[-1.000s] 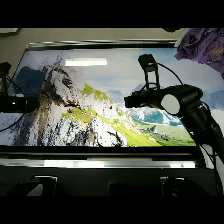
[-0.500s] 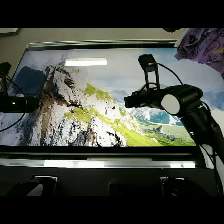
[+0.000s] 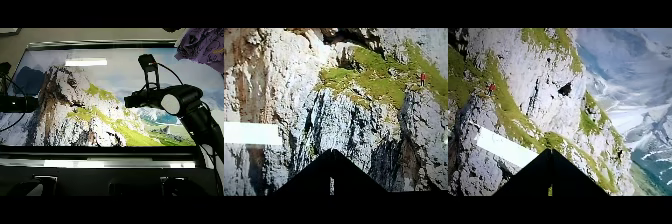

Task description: Fold the clothes and pants, and hang the long-sleeved shirts on hangers.

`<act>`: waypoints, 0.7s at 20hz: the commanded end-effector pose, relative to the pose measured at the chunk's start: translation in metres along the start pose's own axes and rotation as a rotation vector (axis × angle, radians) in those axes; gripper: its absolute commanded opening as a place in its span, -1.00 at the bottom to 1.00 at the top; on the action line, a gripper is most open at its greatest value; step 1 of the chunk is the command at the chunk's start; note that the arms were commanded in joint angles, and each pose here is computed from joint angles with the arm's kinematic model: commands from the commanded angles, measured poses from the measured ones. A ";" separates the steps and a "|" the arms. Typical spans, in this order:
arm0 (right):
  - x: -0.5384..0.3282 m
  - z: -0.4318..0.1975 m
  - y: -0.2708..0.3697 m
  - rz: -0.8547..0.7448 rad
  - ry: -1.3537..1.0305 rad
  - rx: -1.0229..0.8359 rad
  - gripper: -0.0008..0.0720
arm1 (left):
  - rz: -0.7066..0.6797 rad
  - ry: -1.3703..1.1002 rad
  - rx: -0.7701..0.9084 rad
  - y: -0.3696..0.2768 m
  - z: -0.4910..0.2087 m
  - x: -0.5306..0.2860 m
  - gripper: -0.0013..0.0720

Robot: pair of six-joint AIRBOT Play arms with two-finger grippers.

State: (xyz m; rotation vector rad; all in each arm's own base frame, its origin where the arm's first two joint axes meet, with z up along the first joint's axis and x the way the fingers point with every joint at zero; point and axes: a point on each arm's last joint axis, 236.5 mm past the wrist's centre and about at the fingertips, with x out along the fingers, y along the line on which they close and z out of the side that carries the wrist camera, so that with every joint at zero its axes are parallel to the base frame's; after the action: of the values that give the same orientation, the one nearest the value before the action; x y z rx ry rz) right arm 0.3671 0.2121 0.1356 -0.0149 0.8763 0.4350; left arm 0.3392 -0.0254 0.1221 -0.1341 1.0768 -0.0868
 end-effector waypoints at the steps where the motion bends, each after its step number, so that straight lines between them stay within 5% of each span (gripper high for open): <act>1: -0.001 0.001 0.000 0.001 -0.002 -0.001 -0.91 | 0.001 -0.033 -0.028 0.001 0.008 0.000 -0.78; 2: -0.001 0.001 0.000 0.001 -0.002 -0.001 -0.91 | 0.013 -0.038 -0.092 0.004 0.010 0.002 -0.61; 3: -0.001 0.001 0.000 0.001 -0.002 -0.001 -0.91 | 0.039 -0.040 -0.156 0.011 0.012 0.005 0.50; 4: -0.001 0.000 0.000 0.001 -0.001 -0.001 -0.91 | 0.070 -0.037 -0.201 0.020 0.014 0.009 1.00; 14: 0.000 0.002 0.001 0.002 -0.009 0.003 -0.91 | 0.265 -0.130 -0.322 0.177 0.160 0.117 1.00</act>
State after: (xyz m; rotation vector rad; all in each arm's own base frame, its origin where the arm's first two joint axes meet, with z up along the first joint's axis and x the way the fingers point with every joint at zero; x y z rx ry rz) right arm 0.3676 0.2124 0.1362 -0.0100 0.8736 0.4339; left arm 0.4866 0.0958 0.0996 -0.2851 0.9990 0.2604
